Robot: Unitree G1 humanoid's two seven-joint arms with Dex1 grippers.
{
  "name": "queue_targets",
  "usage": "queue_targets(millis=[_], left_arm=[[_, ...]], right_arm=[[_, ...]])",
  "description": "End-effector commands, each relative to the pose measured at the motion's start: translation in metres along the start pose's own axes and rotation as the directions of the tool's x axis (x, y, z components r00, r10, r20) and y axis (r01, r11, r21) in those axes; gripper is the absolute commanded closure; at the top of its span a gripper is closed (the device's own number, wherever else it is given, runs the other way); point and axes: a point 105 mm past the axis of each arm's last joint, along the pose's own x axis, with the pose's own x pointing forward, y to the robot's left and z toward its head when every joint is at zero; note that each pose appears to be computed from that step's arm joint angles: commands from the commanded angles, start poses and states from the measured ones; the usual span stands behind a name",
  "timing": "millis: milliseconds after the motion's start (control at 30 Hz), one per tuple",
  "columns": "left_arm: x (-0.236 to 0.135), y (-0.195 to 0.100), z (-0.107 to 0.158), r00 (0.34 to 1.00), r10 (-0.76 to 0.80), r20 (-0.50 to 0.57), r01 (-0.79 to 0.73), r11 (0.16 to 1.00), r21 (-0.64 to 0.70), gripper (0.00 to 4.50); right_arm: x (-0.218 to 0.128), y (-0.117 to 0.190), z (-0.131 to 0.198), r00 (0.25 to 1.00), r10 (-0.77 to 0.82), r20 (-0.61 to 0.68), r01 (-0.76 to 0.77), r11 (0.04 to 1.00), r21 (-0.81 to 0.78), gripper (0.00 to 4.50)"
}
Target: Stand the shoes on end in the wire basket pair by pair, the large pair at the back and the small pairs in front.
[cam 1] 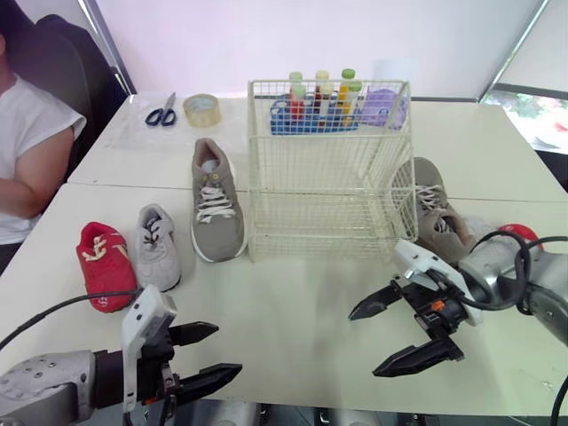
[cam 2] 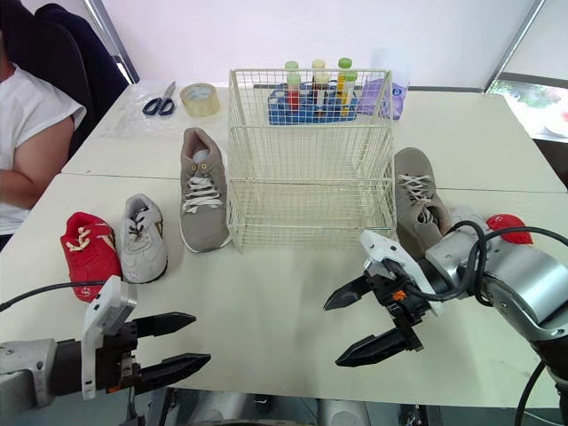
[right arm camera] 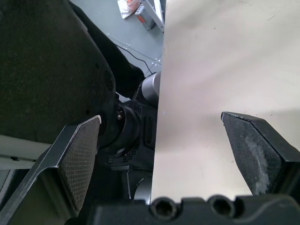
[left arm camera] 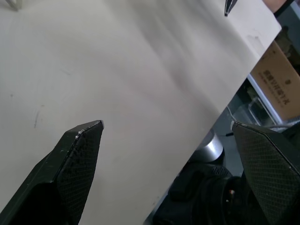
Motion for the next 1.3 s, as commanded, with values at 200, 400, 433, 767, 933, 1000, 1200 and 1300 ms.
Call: queue_targets(millis=[200,400,433,767,933,1000,1200,1300], left_arm=[[0.0,-0.001,0.001,1.0,-0.002,0.006,0.002,1.0,-0.009,0.0],[0.003,0.001,0.005,0.999,0.014,0.04,-0.015,1.0,0.013,0.0],[0.002,0.002,0.006,0.999,0.018,0.05,-0.019,1.0,0.015,0.0],[-0.005,0.018,0.013,0.997,0.063,0.046,-0.067,0.995,0.076,0.0],[-0.026,0.026,0.044,0.997,0.064,0.034,-0.07,0.974,0.214,0.0],[-0.032,0.024,0.07,0.998,0.036,0.044,-0.048,0.95,0.308,0.0],[-0.035,0.003,0.122,0.998,-0.056,0.025,0.035,0.856,0.516,0.0],[-0.031,-0.002,0.129,0.997,-0.076,0.031,0.046,0.83,0.555,0.0]], right_arm=[[0.002,-0.002,0.005,1.0,-0.004,-0.003,0.004,0.998,-0.057,0.02],[-0.001,-0.006,0.006,1.0,-0.016,0.002,0.016,0.997,-0.079,0.02],[-0.003,-0.008,0.005,1.0,-0.021,0.002,0.021,0.996,-0.081,0.02],[-0.014,-0.013,0.003,0.995,-0.074,-0.074,0.067,0.994,-0.088,0.02],[-0.051,-0.003,0.066,0.994,-0.092,0.051,0.101,0.975,-0.199,0.02],[-0.065,-0.005,0.087,0.989,-0.132,0.064,0.144,0.954,-0.263,0.02],[-0.087,-0.027,0.112,0.968,-0.249,-0.021,0.218,0.881,-0.42,0.02],[-0.088,-0.047,0.106,0.943,-0.318,-0.092,0.243,0.854,-0.461,0.02]])
